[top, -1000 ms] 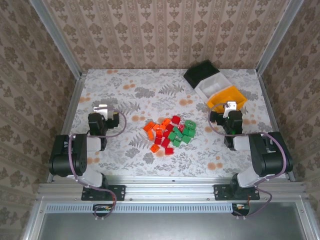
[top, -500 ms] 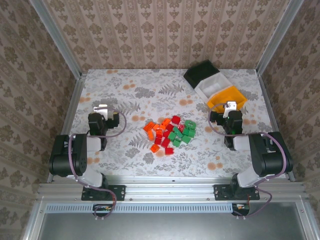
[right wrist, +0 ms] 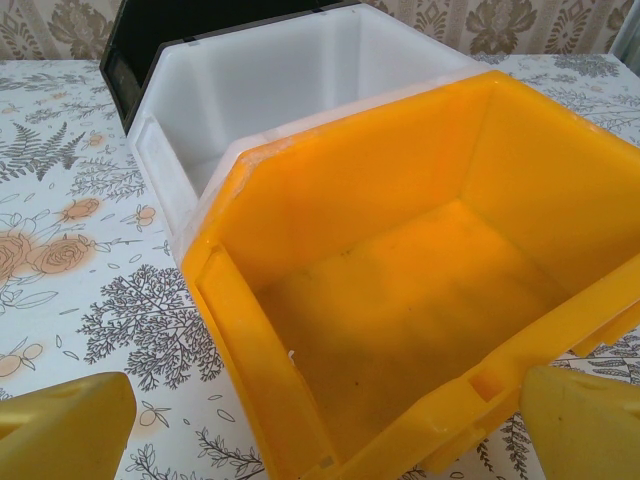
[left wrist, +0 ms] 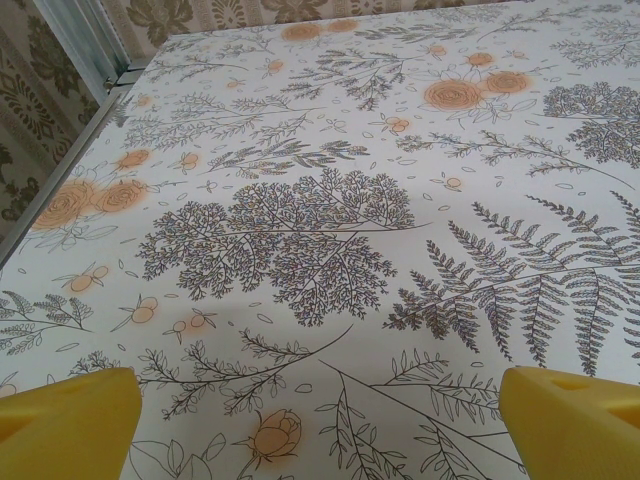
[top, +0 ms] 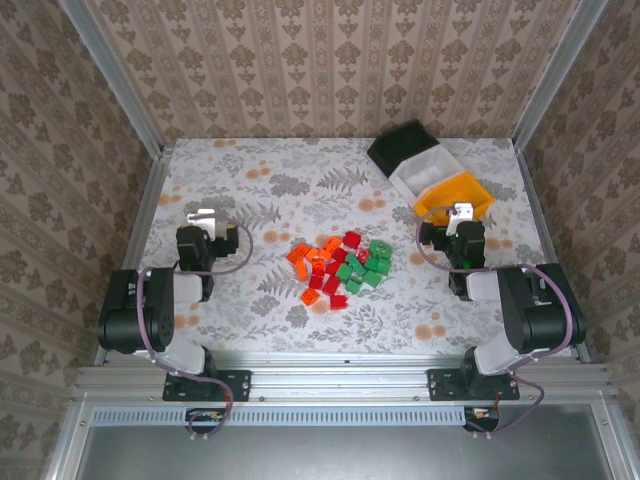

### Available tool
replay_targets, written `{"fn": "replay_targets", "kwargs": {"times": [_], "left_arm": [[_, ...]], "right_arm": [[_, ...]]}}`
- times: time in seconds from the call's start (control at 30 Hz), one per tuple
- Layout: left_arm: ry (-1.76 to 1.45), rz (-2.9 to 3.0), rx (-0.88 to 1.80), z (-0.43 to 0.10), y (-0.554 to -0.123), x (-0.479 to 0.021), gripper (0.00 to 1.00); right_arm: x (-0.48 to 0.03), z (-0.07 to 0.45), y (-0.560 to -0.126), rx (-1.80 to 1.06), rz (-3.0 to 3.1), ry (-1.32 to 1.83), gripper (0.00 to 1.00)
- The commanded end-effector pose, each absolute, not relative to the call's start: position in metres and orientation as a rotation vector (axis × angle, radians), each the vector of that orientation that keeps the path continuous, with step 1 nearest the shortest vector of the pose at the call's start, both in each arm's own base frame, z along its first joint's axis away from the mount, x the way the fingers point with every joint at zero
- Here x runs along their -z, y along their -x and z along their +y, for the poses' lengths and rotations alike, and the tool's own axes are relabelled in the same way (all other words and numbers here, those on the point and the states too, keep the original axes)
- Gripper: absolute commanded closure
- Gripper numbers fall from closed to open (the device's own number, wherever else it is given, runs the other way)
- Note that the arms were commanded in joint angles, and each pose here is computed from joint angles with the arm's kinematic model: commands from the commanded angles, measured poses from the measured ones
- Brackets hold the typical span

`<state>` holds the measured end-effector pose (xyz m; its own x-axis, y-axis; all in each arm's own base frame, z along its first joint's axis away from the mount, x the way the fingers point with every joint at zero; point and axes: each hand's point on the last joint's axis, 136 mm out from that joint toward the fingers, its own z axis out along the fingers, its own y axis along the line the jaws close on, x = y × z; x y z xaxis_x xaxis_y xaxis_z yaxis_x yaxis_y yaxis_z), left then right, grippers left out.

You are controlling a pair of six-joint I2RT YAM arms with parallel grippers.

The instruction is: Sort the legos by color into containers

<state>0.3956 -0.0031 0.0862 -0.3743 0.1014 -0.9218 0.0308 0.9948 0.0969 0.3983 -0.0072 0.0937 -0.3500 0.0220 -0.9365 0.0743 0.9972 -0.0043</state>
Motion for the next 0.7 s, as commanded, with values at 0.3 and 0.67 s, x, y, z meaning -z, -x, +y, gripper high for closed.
{"fn": "replay_targets", "kwargs": {"times": [0.3, 0.67], "left_arm": [[-0.088, 1.951, -0.098, -0.002, -0.402, -0.106, 0.0], [0.118, 1.838, 0.192, -0.039, -0.4, -0.282, 0.0]], "right_arm": [[-0.109, -0.011, -0.402, 0.075, 1.918, -0.103, 0.0], [-0.252, -0.024, -0.399, -0.165, 1.921, -0.612, 0.0]]}}
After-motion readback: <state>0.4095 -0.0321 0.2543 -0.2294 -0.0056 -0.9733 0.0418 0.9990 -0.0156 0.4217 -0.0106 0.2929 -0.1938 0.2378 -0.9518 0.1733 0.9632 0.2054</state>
